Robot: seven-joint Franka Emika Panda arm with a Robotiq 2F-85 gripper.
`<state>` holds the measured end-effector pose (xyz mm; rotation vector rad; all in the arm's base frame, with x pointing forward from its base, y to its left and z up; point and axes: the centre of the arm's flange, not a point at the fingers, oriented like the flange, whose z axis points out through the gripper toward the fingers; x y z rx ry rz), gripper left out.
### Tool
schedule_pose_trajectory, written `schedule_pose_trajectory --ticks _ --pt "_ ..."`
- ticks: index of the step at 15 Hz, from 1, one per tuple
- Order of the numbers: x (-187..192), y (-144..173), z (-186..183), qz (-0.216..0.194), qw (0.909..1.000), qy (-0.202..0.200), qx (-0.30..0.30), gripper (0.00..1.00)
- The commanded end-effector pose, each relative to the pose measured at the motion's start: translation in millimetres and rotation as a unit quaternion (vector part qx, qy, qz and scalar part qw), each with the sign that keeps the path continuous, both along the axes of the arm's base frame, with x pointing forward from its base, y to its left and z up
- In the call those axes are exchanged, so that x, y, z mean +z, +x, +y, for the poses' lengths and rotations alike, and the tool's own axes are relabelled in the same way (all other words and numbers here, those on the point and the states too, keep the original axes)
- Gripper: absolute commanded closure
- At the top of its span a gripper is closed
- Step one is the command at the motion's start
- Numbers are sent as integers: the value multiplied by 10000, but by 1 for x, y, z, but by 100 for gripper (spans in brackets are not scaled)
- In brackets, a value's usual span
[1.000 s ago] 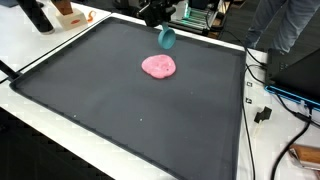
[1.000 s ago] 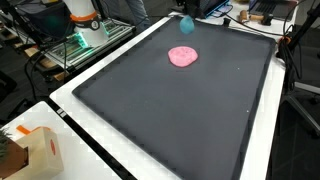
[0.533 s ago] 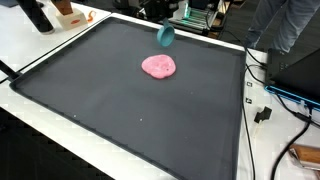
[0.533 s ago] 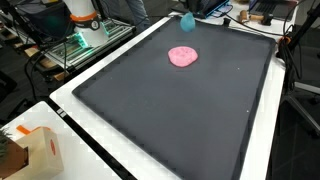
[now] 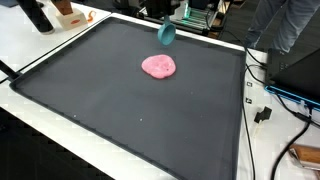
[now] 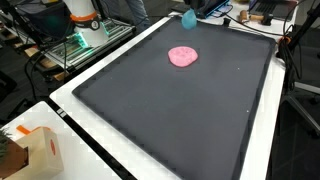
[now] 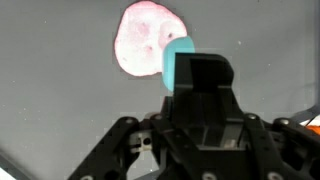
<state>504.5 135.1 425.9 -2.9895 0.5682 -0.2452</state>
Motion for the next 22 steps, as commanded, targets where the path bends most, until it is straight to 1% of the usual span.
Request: schedule_pose_trajectory --ticks 1,4,6,7,9,10,14,16,18,20,22 --pt "0 0 0 0 10000 0 0 75" --pt "-18 9 -6 7 9986 387 364 75" --pt "-28 15 -8 -170 9940 864 643 75" --pt "-33 18 -9 -287 9902 1122 779 75" --pt "-45 25 -10 -577 9820 1493 1003 75" --pt "-52 27 -9 -651 9773 1678 1116 75" --pt "-85 34 -4 -719 9617 2273 1350 75" --pt "-101 36 -6 -753 9552 2494 1403 75" --pt "-114 38 -7 -793 9506 2630 1448 75" --pt "-125 40 -9 -803 9486 2677 1485 75" --pt "-134 41 -12 -772 9491 2676 1472 75"
